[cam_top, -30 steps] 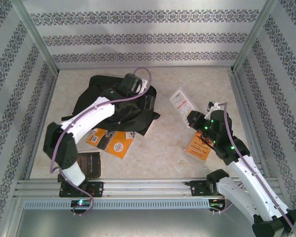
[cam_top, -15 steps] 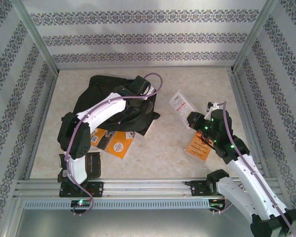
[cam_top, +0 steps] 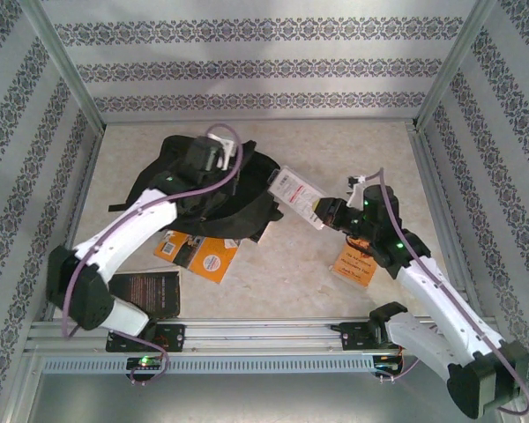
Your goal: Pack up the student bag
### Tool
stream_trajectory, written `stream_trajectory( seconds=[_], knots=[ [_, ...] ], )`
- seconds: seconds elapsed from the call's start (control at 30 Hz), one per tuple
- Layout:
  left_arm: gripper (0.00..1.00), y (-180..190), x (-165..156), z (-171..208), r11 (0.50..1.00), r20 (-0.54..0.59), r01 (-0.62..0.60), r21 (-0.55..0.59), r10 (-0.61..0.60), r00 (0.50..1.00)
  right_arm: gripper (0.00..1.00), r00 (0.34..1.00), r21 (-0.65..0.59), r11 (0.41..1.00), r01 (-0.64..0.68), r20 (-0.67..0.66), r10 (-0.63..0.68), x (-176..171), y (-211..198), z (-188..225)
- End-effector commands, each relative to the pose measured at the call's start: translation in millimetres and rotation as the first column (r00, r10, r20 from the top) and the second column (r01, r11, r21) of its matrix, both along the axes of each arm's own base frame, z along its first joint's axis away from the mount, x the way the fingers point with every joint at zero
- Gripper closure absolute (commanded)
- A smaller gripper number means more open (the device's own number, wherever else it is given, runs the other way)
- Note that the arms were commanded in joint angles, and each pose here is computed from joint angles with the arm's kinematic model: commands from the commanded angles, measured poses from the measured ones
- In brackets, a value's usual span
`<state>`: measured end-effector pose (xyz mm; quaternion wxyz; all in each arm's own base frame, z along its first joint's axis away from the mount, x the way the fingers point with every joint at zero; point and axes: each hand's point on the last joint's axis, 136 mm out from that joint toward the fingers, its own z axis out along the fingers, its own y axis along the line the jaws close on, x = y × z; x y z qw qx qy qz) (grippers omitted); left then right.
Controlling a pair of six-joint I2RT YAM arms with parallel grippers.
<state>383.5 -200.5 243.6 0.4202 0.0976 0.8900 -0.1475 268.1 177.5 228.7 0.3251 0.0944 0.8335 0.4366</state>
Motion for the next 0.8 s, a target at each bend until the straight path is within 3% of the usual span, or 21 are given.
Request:
stream_trajectory(
  seconds=[0.0,0.23,0.37,0.43,0.57,0.77],
  knots=[
    [1.00,8.2,0.0,21.2,0.989,0.044,-0.047,-0.141,0.054,0.998,0.92,0.987,0.112,0.983,-0.148,0.084,0.139,-1.2,36.7,43.1],
    [1.00,23.5,-13.6,35.8,0.969,0.071,-0.056,-0.240,0.075,0.995,0.94,0.974,0.229,0.954,-0.192,-0.077,0.215,15.1,80.9,30.0],
    [0.98,24.6,-20.2,25.9,0.974,0.041,-0.041,-0.224,0.051,0.998,0.99,0.961,0.282,0.941,-0.185,-0.149,0.234,34.5,100.4,19.9],
    [0.90,29.0,-21.8,13.2,0.980,0.007,-0.055,-0.192,0.057,0.998,1.00,0.958,0.295,0.934,-0.200,-0.143,0.250,41.2,110.1,21.2],
    [0.61,38.1,-20.7,-8.6,0.986,-0.061,-0.084,-0.145,0.076,0.995,1.00,0.958,0.273,0.934,-0.229,-0.106,0.266,44.1,122.7,25.9],
    [0.47,43.8,-6.7,-12.0,0.990,-0.083,-0.092,-0.103,0.084,0.993,1.00,0.951,0.257,0.931,-0.261,-0.095,0.293,40.4,133.7,23.8]
  ],
)
